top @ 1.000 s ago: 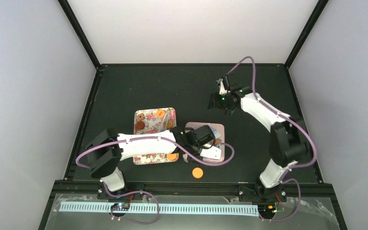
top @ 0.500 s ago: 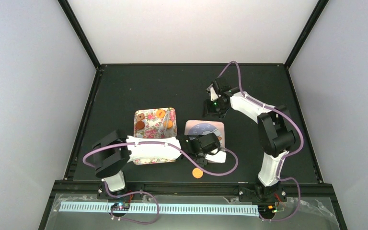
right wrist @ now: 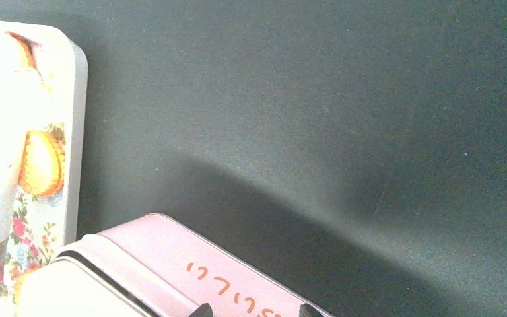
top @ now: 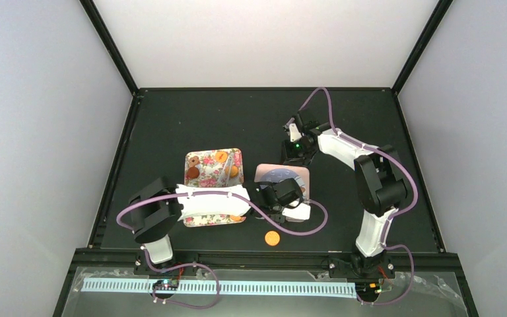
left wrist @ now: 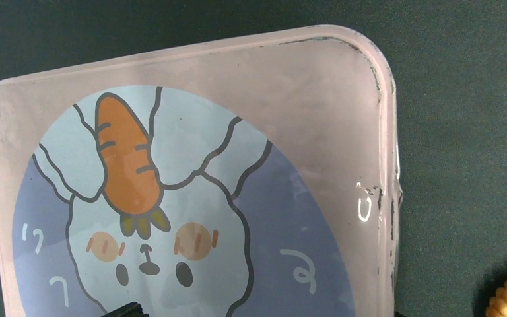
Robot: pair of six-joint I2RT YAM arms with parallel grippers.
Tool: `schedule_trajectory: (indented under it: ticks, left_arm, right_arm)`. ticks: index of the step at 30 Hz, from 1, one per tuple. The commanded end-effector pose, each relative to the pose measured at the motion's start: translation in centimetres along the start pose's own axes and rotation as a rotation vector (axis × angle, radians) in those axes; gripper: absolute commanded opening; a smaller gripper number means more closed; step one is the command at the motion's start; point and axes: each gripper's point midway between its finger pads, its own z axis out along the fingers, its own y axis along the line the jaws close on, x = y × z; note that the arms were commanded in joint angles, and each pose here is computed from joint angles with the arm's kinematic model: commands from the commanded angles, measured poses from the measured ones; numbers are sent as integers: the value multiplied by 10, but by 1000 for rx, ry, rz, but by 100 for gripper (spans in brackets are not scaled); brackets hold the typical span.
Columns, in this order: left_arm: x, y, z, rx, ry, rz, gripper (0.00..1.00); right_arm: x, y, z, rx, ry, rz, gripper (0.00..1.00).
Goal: Pack the cookies
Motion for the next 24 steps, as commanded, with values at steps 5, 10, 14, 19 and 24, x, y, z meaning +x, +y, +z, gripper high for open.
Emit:
schedule_trajectory:
  ticks: [5,10,14,19,24]
  left_arm:
    - [-4,44,-11,-69,-30,-71,89]
    - [-2,35,-1,-29,-14,-96,89]
    - [-3,33,0,-19,-24,-112,89]
    - [-6,30,0,3,-29,-122,89]
    - [-10,31,-12,28,-33,-145,95]
  right_arm:
    - [24,0,1,-9,93,-18,42]
    - [-24,-2,-29,72,-69,8,65]
    - [-66,-4,-77,139,-242,31,79]
    - [-63,-8,-95,147,-274,39,79]
    - [-30,-2,-94,58,-263,54,69]
